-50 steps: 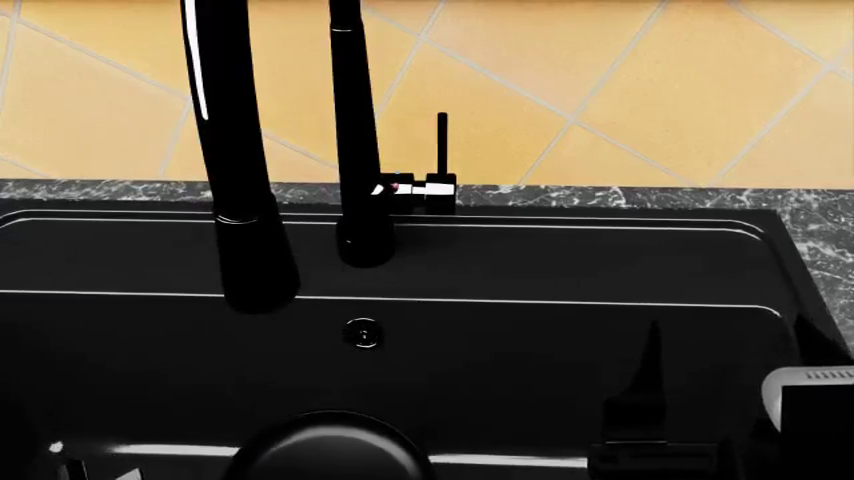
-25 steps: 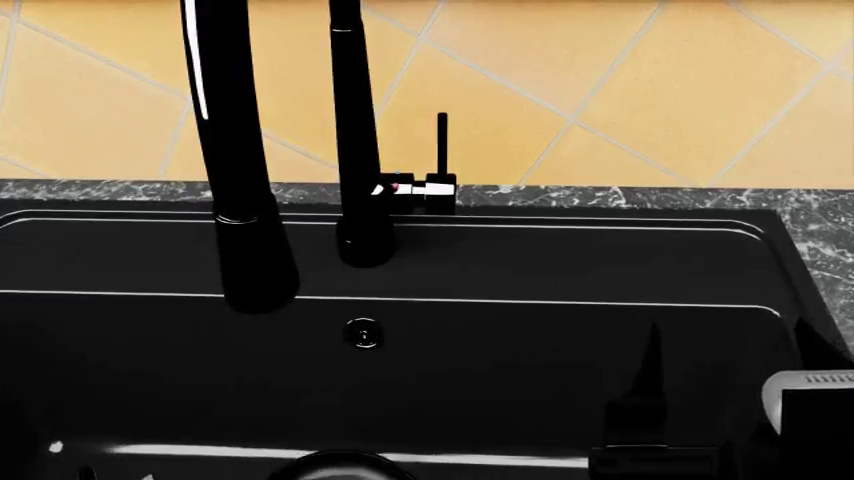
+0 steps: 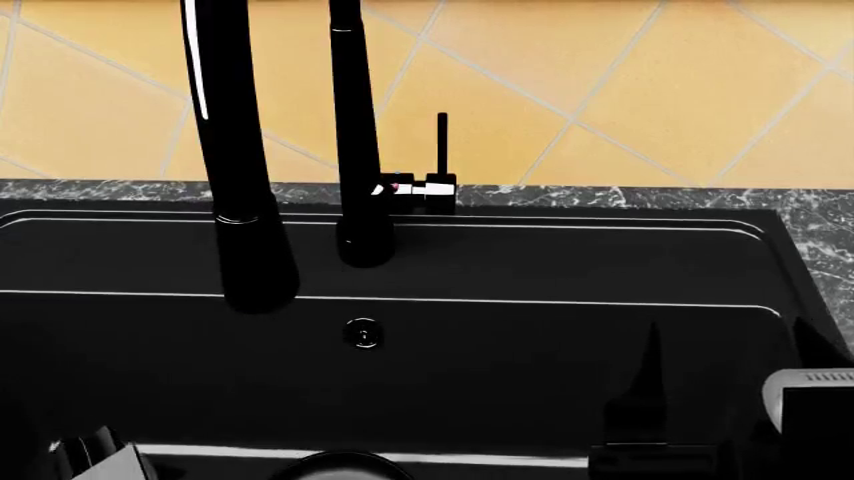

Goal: Pick the pan and sponge and place them into the sink. Then turn on the water.

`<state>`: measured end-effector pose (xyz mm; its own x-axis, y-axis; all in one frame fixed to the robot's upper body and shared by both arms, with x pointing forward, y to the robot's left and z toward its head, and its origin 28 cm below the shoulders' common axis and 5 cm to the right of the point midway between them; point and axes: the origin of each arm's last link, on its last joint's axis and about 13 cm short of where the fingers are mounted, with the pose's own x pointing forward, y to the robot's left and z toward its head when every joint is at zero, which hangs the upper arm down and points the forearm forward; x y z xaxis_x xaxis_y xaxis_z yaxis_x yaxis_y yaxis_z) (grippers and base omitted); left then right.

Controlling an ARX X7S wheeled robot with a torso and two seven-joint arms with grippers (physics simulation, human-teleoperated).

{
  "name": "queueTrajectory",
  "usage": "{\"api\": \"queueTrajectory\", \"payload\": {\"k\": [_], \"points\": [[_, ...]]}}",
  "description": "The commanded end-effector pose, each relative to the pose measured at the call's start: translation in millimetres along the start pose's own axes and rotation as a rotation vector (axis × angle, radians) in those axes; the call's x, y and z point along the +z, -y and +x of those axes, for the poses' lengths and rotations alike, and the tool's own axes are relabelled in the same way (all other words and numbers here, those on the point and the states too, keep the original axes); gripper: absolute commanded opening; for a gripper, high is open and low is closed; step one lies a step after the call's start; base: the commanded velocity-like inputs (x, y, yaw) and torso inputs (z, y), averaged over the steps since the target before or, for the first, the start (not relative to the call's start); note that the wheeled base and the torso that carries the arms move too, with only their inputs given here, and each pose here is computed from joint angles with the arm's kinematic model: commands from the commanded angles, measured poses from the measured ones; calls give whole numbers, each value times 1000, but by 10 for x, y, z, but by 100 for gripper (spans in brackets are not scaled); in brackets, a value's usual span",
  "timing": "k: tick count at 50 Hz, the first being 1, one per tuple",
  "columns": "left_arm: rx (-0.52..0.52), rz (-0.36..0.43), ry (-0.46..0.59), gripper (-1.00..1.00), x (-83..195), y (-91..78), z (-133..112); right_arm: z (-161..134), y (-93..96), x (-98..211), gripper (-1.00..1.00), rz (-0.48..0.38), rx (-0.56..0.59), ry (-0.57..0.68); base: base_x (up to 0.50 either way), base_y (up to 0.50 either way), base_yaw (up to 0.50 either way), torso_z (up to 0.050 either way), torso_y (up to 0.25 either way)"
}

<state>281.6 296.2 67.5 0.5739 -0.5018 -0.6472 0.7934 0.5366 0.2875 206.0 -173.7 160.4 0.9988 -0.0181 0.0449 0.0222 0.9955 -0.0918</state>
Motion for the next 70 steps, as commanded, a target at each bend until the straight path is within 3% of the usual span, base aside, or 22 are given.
{"api": "queueTrajectory", "payload": {"k": [1, 19, 23, 24, 28, 34, 42, 43, 56, 61, 70], "points": [[66, -22, 105, 100, 198, -69, -180, 10, 19, 18, 100, 19, -3, 23, 0, 0, 0, 0, 0], [236, -90, 243, 100, 338, 30, -488, 26, 20, 31, 100, 20, -1, 33, 0, 0, 0, 0, 0], [332, -154, 280, 100, 407, 70, -528, 25, 21, 29, 100, 22, -6, 37, 0, 0, 0, 0, 0], [343, -127, 270, 100, 382, 124, -555, 24, 18, 27, 100, 23, -7, 39, 0, 0, 0, 0, 0], [373, -181, 317, 100, 396, 250, -591, 26, 3, 11, 100, 22, -9, 62, 0, 0, 0, 0, 0], [530, -273, 389, 100, 591, 249, -520, 36, 7, 39, 100, 33, -29, 75, 0, 0, 0, 0, 0], [654, -343, 399, 100, 626, 274, -546, 59, -19, 33, 100, 39, -39, 76, 0, 0, 0, 0, 0], [680, -380, 418, 100, 616, 284, -605, 70, -25, 38, 100, 37, -38, 75, 0, 0, 0, 0, 0], [824, -394, 473, 100, 712, 261, -756, 161, -106, 113, 100, 28, -21, 103, 0, 0, 0, 0, 0], [846, -388, 473, 100, 690, 291, -803, 199, -132, 166, 100, 74, 13, 113, 0, 0, 0, 0, 0], [856, -375, 454, 100, 681, 322, -785, 424, -284, 289, 100, 36, 62, 129, 0, 0, 0, 0, 0]]}}
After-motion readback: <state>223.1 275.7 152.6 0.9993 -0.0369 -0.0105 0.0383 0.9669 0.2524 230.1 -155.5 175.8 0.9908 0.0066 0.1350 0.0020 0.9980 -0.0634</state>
